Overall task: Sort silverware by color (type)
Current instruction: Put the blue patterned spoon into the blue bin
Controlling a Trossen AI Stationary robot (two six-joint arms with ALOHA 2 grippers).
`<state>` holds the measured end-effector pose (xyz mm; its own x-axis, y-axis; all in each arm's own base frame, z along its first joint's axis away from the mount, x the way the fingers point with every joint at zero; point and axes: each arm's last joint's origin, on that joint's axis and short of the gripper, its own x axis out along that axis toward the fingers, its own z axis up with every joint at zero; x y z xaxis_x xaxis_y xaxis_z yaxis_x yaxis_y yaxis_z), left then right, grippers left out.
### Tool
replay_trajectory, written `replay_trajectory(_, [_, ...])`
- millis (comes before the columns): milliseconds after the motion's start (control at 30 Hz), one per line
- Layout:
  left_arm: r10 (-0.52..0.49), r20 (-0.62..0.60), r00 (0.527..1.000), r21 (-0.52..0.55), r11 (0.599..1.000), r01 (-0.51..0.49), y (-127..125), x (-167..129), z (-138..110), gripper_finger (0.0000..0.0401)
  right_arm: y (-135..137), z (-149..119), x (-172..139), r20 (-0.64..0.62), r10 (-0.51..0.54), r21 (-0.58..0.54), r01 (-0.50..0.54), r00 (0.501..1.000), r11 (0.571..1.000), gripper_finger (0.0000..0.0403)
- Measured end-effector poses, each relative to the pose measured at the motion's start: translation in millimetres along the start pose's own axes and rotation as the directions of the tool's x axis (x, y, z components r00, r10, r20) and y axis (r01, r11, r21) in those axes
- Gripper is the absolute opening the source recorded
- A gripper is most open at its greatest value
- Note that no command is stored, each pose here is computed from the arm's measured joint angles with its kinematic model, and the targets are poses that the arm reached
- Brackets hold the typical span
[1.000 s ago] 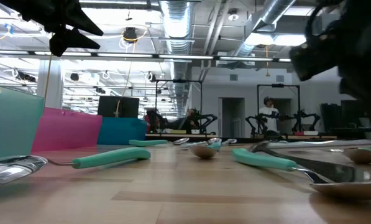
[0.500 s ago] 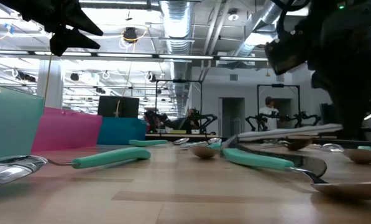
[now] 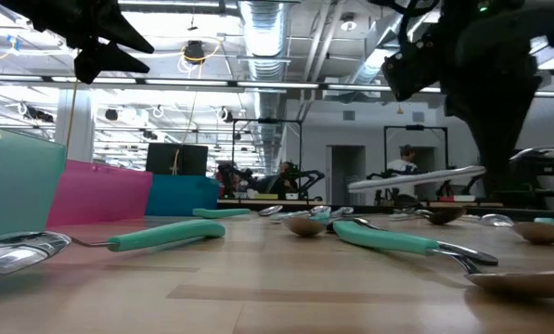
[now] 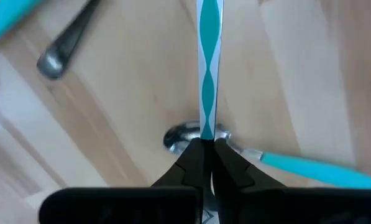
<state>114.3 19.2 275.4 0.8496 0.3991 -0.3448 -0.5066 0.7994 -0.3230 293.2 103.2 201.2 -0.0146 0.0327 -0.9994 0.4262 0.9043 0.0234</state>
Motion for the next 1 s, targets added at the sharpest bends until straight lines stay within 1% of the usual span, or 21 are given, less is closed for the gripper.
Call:
replay_trajectory(167, [0.000, 0.000, 1.000, 0.000, 1.000, 0.000, 0.0, -0.1, 0.0, 0.0195, -1.5, 9.5, -0.4, 0.053, 0.034, 0.019, -0.035, 0.998, 0.999, 0.0034])
replay_trajectory(300, [0.000, 0.000, 1.000, 0.000, 1.000, 0.000, 0.0, -0.1, 0.0, 0.0195, 0.6, 19.5, -1.6, 0.121, 0.093, 0.005, -0.095, 0.988, 0.996, 0.0034])
replay_trajectory(400, [0.000, 0.000, 1.000, -0.001, 1.000, 0.000, 0.0, -0.1, 0.0, 0.0195, -0.9, 28.0, -2.7, 0.165, 0.126, 0.018, -0.131, 0.978, 0.991, 0.0034])
replay_trajectory(567, [0.000, 0.000, 1.000, 0.000, 1.000, 0.000, 0.0, 0.0, 0.0, 0.0195, -8.2, 39.9, -8.0, 0.200, 0.136, 0.027, -0.145, 0.970, 0.989, 0.0034])
replay_trajectory(767, [-0.001, 0.000, 1.000, -0.001, 1.000, 0.001, 0.0, -0.1, 0.0, 0.0195, -17.2, 55.6, -21.8, 0.269, 0.120, 0.027, -0.133, 0.955, 0.991, 0.0034])
replay_trajectory(1000, [0.000, 0.000, 1.000, -0.001, 1.000, 0.000, 0.0, 0.0, 0.0, 0.0195, -35.1, 75.6, -37.2, 0.337, 0.100, 0.048, -0.123, 0.936, 0.991, 0.0034])
